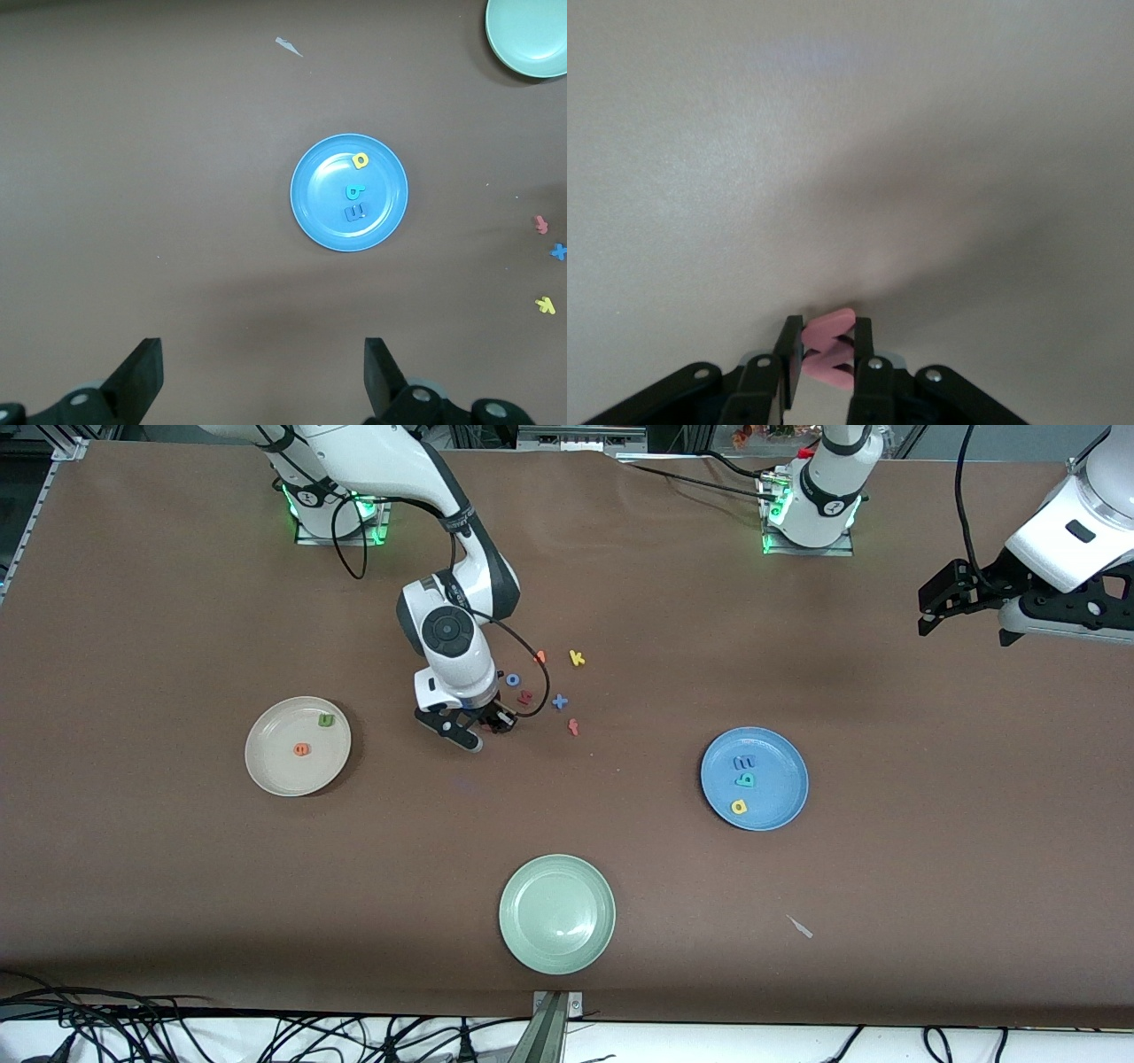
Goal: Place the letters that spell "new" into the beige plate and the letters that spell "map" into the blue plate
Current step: 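Grasp the pink letter with the right gripper, then place the pink letter on the white plate with the right gripper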
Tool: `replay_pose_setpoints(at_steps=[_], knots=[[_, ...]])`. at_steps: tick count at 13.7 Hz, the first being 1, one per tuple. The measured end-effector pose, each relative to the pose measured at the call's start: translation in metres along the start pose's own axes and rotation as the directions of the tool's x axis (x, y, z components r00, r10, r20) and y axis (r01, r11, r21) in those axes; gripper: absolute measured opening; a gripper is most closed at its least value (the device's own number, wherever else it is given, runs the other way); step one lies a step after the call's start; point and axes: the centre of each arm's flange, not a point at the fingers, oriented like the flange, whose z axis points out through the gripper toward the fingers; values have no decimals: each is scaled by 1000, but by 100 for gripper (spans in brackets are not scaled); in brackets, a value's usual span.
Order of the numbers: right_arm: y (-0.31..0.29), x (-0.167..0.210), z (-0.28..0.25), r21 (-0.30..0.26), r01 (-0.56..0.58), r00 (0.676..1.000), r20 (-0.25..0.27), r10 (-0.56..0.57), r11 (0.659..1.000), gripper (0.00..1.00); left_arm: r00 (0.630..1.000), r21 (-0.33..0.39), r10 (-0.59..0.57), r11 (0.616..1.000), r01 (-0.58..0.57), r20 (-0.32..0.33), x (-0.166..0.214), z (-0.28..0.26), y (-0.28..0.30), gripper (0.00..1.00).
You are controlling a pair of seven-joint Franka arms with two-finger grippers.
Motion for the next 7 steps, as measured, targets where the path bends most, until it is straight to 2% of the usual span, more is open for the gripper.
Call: replay_pose_setpoints(at_steps=[3,7], knots=[[28,50,-48,-33,127,991,41,-125,991,27,1000,0,0,1000,0,0,0,0,0,100],[112,112,-76,-35,338,940,65,-335,941,27,1000,0,0,1000,0,0,0,0,0,100]])
